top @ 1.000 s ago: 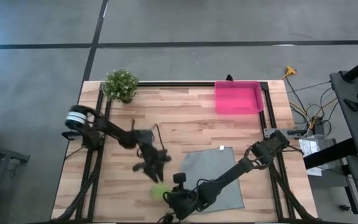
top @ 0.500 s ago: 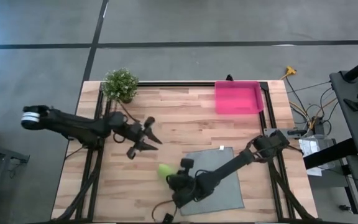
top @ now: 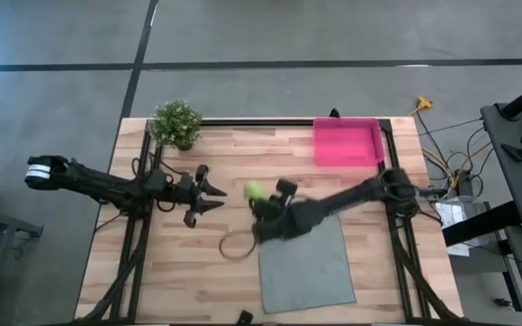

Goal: Roll microfiber towels into tight, uniform cylinder then place into a basket
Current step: Put the rolled green microfiber cloth into the pink bin

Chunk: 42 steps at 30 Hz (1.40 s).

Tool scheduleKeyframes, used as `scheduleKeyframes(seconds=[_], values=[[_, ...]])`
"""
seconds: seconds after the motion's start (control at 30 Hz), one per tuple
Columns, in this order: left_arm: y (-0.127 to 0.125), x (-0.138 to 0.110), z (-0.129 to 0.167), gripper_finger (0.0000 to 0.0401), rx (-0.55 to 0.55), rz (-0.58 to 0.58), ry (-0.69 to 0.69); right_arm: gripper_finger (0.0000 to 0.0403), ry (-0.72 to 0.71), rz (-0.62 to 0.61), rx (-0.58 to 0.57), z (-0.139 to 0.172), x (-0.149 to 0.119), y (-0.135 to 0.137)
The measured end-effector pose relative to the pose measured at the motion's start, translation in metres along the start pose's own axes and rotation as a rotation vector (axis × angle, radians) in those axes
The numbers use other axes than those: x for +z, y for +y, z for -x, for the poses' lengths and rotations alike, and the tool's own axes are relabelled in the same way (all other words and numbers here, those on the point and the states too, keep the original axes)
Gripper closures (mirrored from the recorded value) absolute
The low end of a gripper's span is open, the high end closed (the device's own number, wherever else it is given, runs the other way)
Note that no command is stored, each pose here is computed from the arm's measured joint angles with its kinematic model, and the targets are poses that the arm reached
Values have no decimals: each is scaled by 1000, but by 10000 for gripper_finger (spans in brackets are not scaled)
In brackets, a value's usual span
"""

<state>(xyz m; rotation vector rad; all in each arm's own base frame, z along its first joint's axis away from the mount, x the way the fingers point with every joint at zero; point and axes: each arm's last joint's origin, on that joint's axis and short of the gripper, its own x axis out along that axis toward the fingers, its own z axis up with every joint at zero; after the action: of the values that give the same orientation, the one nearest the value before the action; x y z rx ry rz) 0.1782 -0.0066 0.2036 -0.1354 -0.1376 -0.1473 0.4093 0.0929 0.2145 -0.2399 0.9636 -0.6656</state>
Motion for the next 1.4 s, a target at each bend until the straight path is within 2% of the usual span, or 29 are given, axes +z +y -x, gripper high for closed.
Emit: scheduleKeyframes(seconds=[0.17, 0.3, 0.4, 0.53, 0.67, 0.83, 1.0, 1.07, 1.23, 1.4], values=[[1, -5, -6, 287, 7, -16, 36, 390, 66, -78, -78, -21, -2, -63], [3, -13, -10, 287, 13, -11, 80, 390, 125, -234, -164, -36, -17, -119], [4, -11, -15, 287, 16, -42, 78, 390, 183, -312, -245, -47, -39, -158], [4, -5, -20, 287, 13, -124, 58, 390, 247, -379, -411, -54, -73, -200], [4, -4, -21, 287, 13, -173, 55, 390, 329, -440, -486, -65, -103, -228], [5, -1, -21, 287, 20, -181, 42, 390, 419, -451, -535, -88, -129, -241], [8, -1, -20, 287, 33, -183, 44, 390, 397, -429, -522, -121, -139, -237], [8, -2, -20, 287, 33, -182, 52, 390, 399, -413, -500, -134, -142, -233], [9, -5, -19, 287, 40, -177, 89, 390, 448, -417, -361, -162, -145, -222], [12, -6, -18, 287, 55, -176, 97, 384, 481, -425, -339, -180, -144, -215]])
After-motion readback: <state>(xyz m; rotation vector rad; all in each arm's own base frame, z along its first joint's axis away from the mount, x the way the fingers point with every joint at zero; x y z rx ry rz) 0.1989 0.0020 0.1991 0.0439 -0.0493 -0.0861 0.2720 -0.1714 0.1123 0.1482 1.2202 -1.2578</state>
